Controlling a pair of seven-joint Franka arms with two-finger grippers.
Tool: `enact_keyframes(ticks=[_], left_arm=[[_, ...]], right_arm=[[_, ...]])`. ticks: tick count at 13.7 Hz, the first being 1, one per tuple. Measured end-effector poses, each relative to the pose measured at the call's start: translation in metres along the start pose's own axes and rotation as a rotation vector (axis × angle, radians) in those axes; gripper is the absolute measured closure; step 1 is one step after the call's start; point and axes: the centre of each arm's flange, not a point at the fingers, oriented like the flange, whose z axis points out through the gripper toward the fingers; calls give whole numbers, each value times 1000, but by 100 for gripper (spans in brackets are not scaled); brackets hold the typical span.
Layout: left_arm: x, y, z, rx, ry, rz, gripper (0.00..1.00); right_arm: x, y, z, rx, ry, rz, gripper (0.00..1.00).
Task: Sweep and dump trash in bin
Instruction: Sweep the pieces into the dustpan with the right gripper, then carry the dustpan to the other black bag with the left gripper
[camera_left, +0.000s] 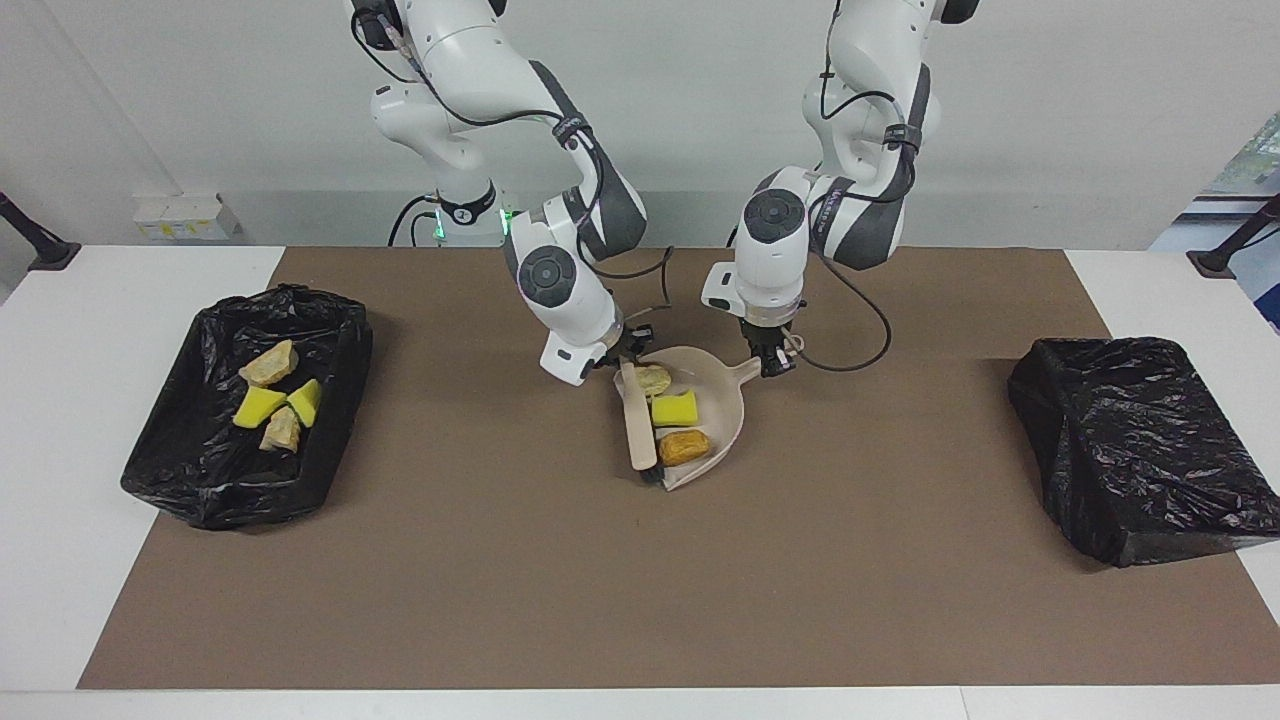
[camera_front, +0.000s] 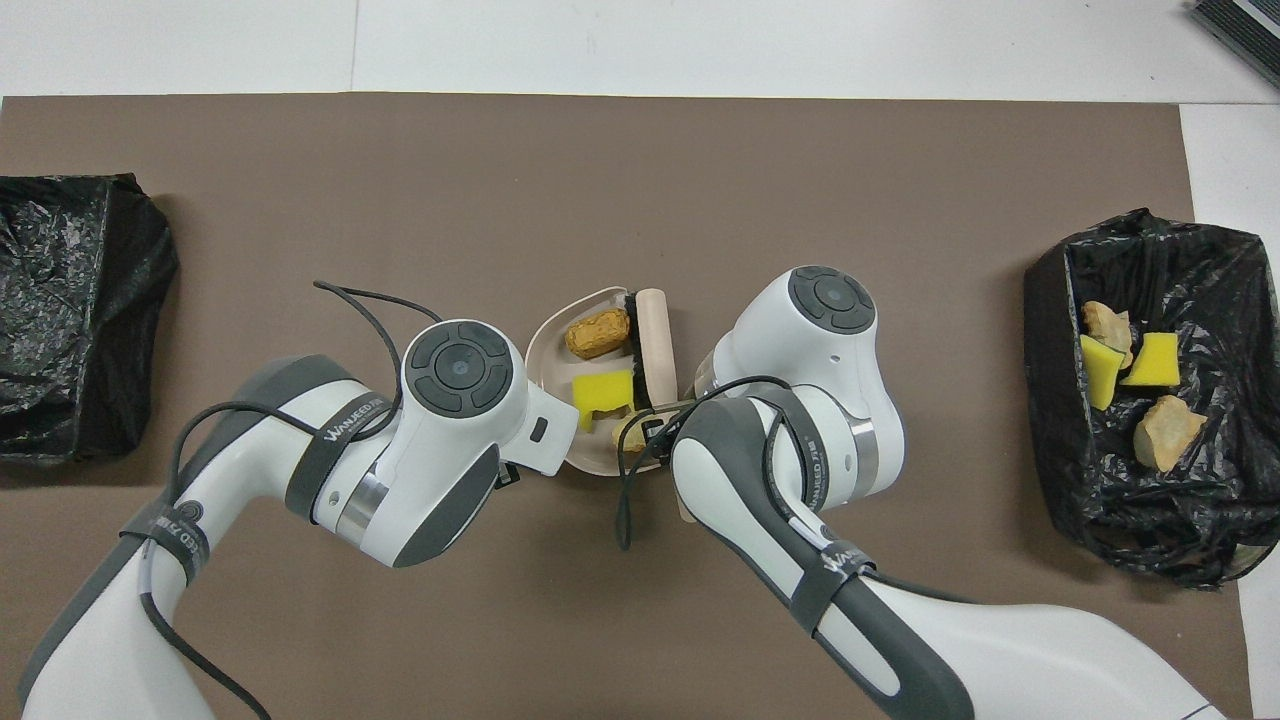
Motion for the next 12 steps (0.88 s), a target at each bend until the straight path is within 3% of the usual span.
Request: enact_keyframes(ticks=[6, 9, 12], left_arm=[[-11, -14, 2, -2, -2, 66, 69], [-28, -32, 0, -1, 4, 127, 69], [-61, -59, -19, 25, 23, 181, 69]], right_arm=[[-10, 10, -24, 8, -37, 8, 74], [-25, 50, -82, -51, -31, 33, 74], [-44, 60, -108, -112, -50, 49, 74]])
